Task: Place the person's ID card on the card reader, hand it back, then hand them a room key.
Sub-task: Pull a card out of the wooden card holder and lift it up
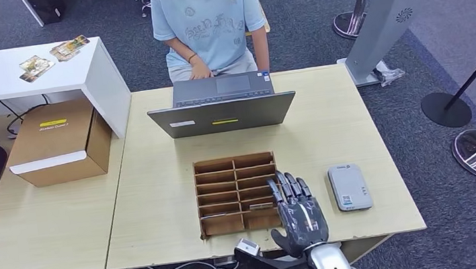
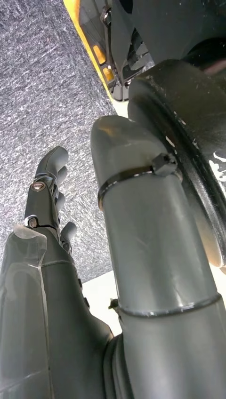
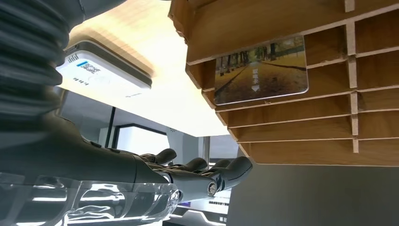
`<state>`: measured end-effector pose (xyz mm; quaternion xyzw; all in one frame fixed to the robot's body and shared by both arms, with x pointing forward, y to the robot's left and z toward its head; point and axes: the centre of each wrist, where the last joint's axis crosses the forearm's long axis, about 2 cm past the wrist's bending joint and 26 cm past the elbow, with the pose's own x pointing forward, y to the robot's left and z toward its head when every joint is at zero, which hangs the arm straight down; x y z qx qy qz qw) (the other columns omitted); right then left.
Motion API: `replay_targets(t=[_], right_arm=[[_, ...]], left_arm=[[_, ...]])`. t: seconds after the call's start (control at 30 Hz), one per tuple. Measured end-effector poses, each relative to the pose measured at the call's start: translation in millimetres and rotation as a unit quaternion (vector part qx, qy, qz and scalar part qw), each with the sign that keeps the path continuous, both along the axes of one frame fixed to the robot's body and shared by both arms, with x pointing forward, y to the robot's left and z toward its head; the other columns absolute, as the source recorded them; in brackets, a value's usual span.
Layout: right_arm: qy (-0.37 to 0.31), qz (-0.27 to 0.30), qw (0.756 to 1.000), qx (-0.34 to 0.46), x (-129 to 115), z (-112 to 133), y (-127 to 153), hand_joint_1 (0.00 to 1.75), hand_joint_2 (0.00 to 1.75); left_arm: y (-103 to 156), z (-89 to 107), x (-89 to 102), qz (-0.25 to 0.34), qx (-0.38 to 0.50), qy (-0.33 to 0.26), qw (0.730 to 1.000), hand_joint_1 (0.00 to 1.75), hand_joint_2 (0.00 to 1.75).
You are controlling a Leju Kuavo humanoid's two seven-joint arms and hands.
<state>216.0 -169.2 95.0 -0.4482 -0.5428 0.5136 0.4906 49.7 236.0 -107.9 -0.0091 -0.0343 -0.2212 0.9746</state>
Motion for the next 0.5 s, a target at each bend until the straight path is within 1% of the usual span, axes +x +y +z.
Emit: replay_targets(t=[0.5], right_arm=[[0.006, 0.007, 1.0, 0.008, 6.6, -1.8, 2.6, 0.0, 1.75]], left_arm=[[-0.3, 0.1, 0.3, -0.008, -0.001, -0.005, 1.0, 0.0, 0.0]])
